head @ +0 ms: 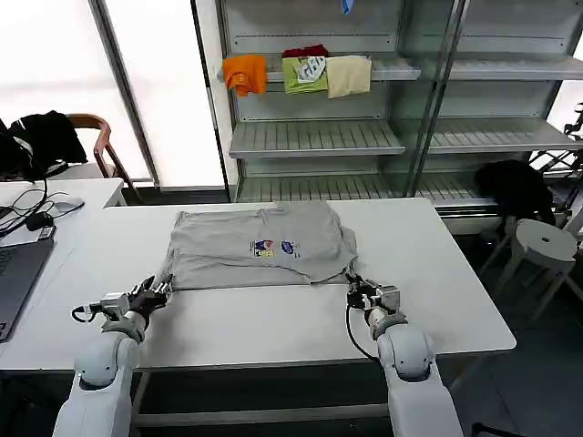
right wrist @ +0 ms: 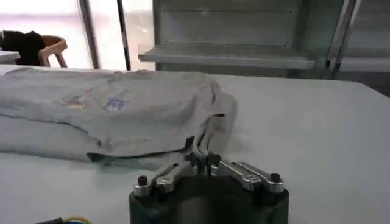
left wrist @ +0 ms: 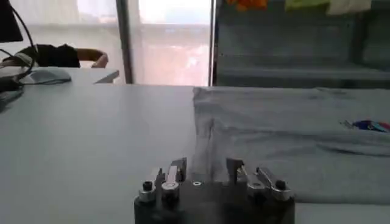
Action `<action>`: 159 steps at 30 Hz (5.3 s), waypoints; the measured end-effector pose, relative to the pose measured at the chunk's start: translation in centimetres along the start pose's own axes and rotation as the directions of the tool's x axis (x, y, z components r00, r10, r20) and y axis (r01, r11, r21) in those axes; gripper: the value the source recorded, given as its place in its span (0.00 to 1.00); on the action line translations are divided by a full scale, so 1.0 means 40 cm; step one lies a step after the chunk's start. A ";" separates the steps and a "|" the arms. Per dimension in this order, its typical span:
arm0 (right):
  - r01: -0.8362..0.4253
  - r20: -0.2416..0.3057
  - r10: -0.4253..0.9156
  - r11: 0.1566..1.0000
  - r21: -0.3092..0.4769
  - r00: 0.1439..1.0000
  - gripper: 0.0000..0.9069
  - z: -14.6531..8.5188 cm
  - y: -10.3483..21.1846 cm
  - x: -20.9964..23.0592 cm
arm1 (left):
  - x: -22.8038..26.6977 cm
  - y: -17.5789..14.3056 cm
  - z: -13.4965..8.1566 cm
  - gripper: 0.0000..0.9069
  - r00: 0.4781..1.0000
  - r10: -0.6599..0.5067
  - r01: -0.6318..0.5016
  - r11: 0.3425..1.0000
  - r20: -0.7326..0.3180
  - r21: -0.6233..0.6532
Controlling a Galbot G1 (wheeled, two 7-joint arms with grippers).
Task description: Fold and organize the clothes.
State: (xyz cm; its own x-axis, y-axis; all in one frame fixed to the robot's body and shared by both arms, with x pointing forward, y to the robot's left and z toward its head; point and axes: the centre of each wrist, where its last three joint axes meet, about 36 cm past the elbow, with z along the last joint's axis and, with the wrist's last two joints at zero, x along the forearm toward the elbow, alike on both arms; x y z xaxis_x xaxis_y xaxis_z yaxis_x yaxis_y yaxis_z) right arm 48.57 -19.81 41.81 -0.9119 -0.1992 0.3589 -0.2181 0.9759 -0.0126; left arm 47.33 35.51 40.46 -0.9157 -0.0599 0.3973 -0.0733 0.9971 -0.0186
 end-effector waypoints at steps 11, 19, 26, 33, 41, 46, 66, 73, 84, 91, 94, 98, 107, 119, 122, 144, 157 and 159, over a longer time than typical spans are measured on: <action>0.004 0.003 -0.004 1.000 -0.018 1.000 0.00 0.003 0.000 0.038 | 0.017 0.001 0.009 0.00 1.000 0.008 -0.008 1.000 0.007 0.005; -0.003 0.025 0.004 1.000 -0.016 1.000 0.00 0.008 0.000 0.127 | 0.090 0.014 -0.013 0.00 0.999 0.019 -0.019 1.000 0.029 -0.003; -0.004 0.030 0.004 1.000 0.003 1.000 0.00 0.025 0.024 0.227 | 0.187 0.026 0.002 0.00 0.999 0.030 -0.029 0.999 0.029 -0.013; 0.015 0.009 -0.015 1.000 0.012 1.000 0.00 0.051 0.055 0.317 | 0.298 0.038 0.035 0.00 1.000 0.029 -0.029 1.000 0.012 0.002; 0.037 -0.024 -0.036 0.999 0.026 0.999 1.00 0.077 0.074 0.383 | 0.390 0.044 0.063 1.00 1.000 0.005 -0.005 1.000 -0.017 0.004; 0.042 -0.026 -0.042 0.999 0.024 0.999 1.00 0.080 0.086 0.405 | 0.411 0.035 0.074 1.00 1.000 -0.011 0.011 1.000 -0.029 0.006; -0.004 0.133 -0.003 0.998 0.056 0.991 1.00 -0.032 0.094 0.380 | 0.406 0.026 -0.015 1.00 0.993 -0.031 0.031 1.000 0.112 0.004; 0.030 0.170 -0.036 0.999 0.038 0.985 1.00 -0.106 0.072 0.168 | 0.284 0.026 -0.091 1.00 0.985 0.022 -0.022 1.000 0.168 -0.003; 0.035 0.105 -0.038 0.999 0.029 0.994 1.00 -0.186 -0.005 -0.264 | 0.004 0.043 -0.189 1.00 0.983 0.092 -0.093 0.996 0.156 -0.001; 0.101 0.021 -0.101 0.995 0.014 0.995 1.00 -0.156 -0.042 -0.427 | -0.117 0.064 -0.217 1.00 0.989 0.093 -0.092 0.996 0.119 -0.012; 0.131 -0.008 -0.131 0.991 0.011 0.991 1.00 -0.149 -0.050 -0.468 | -0.154 0.069 -0.213 1.00 0.991 0.092 -0.090 0.996 0.095 -0.019; 0.160 -0.015 -0.159 0.987 0.003 0.987 1.00 -0.155 -0.061 -0.494 | -0.190 0.071 -0.200 1.00 0.994 0.090 -0.088 0.996 0.064 -0.027; 0.188 -0.020 -0.188 0.982 0.010 0.982 0.93 -0.168 -0.066 -0.518 | -0.222 0.092 -0.189 1.00 0.997 0.077 -0.076 0.996 0.023 -0.049; 0.204 -0.026 -0.203 0.978 0.051 0.979 0.00 -0.186 -0.047 -0.510 | -0.246 0.121 -0.173 0.13 0.998 0.057 -0.058 0.996 -0.022 -0.069; 0.199 -0.025 -0.198 0.978 0.065 0.980 0.00 -0.194 -0.042 -0.503 | -0.254 0.126 -0.168 0.01 0.998 0.053 -0.056 0.996 -0.034 -0.070; 0.157 -0.002 -0.158 0.979 0.132 0.987 1.00 -0.227 -0.033 -0.472 | -0.280 0.128 -0.152 0.01 0.995 0.056 -0.062 0.995 -0.083 -0.078; 0.112 -0.016 -0.111 0.982 0.155 0.994 0.00 -0.223 -0.042 -0.488 | -0.279 0.133 -0.145 0.01 0.995 0.049 -0.056 0.995 -0.085 -0.081; 0.112 -0.020 -0.111 0.981 0.157 0.994 0.00 -0.218 -0.042 -0.491 | -0.277 0.131 -0.144 0.01 0.995 0.050 -0.057 0.995 -0.083 -0.082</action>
State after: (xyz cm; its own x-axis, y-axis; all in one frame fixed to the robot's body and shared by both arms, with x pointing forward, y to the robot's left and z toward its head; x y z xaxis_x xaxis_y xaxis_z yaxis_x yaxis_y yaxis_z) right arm 69.90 -16.76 42.93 -0.8750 -0.3041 0.3767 -0.3710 0.9211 -0.1183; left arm 59.38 41.68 41.25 -0.8821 -0.0062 0.4710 0.0112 0.9994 0.0341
